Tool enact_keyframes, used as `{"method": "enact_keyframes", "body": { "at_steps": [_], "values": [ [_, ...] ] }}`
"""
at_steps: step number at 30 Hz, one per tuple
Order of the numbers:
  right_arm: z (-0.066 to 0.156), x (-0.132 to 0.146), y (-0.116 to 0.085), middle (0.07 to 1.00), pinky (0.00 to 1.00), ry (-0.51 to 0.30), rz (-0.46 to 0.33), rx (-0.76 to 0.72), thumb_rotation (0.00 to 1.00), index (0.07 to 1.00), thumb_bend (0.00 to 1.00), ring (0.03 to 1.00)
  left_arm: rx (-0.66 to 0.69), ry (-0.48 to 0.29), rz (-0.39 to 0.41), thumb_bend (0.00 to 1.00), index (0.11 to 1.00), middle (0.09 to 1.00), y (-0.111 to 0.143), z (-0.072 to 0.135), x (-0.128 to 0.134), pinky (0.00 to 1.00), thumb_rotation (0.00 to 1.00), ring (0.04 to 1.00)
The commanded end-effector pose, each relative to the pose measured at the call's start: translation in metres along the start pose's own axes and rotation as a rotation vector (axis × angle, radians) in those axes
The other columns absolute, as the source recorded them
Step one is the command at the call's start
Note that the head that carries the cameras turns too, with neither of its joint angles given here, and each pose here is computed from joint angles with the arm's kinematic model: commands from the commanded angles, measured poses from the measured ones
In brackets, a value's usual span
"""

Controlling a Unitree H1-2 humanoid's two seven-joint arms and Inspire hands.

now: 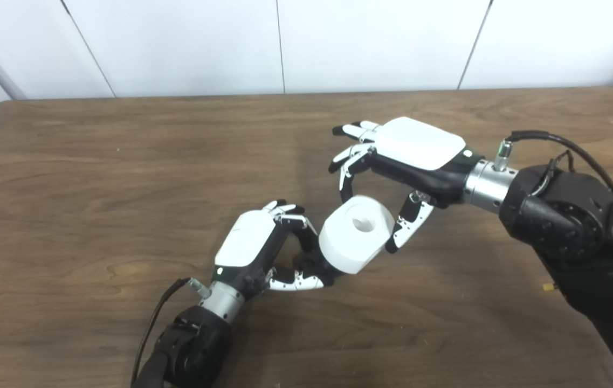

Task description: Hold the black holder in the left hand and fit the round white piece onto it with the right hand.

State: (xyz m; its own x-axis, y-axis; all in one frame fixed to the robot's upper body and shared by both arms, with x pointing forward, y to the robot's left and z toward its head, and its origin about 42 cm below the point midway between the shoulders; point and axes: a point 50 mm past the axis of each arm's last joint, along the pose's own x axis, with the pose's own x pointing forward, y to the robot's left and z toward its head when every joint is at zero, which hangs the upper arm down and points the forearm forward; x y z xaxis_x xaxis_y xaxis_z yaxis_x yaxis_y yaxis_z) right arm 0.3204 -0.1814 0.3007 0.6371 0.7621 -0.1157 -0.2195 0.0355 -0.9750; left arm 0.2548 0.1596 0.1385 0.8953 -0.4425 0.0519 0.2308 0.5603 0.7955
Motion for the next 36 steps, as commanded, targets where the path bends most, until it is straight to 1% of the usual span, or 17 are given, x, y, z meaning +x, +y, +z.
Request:
{"method": "enact_keyframes", "body": {
  "at_steps": [1, 15, 24, 32, 36],
  "values": [
    [0.007, 0.000, -0.011, 0.796, 1.00, -0.042, -0.056, -0.034, 0.14, 0.483, 0.52, 0.977, 0.007, -0.024, 0.001, 0.52, 0.482, 0.671, 0.001, 0.008, 0.001, 0.93, 0.05, 0.845],
    [0.015, 0.007, 0.005, 0.800, 1.00, -0.049, -0.047, 0.007, 0.14, 0.483, 0.52, 0.982, 0.002, -0.018, -0.006, 0.52, 0.482, 0.674, 0.000, 0.010, 0.001, 0.94, 0.05, 0.850],
    [0.017, 0.011, 0.010, 0.803, 1.00, -0.071, -0.018, 0.006, 0.14, 0.482, 0.52, 0.983, -0.001, -0.013, -0.009, 0.52, 0.482, 0.675, -0.001, 0.014, 0.003, 0.95, 0.05, 0.854],
    [0.013, 0.009, 0.013, 0.807, 1.00, -0.054, 0.010, 0.003, 0.14, 0.483, 0.52, 0.987, -0.003, -0.018, -0.003, 0.52, 0.482, 0.672, -0.001, 0.017, 0.003, 0.95, 0.05, 0.853],
    [0.013, 0.006, 0.012, 0.803, 1.00, -0.050, 0.011, 0.003, 0.14, 0.483, 0.52, 0.984, -0.006, -0.020, -0.002, 0.52, 0.482, 0.672, 0.000, 0.017, 0.003, 0.94, 0.05, 0.852]
  ]
}}
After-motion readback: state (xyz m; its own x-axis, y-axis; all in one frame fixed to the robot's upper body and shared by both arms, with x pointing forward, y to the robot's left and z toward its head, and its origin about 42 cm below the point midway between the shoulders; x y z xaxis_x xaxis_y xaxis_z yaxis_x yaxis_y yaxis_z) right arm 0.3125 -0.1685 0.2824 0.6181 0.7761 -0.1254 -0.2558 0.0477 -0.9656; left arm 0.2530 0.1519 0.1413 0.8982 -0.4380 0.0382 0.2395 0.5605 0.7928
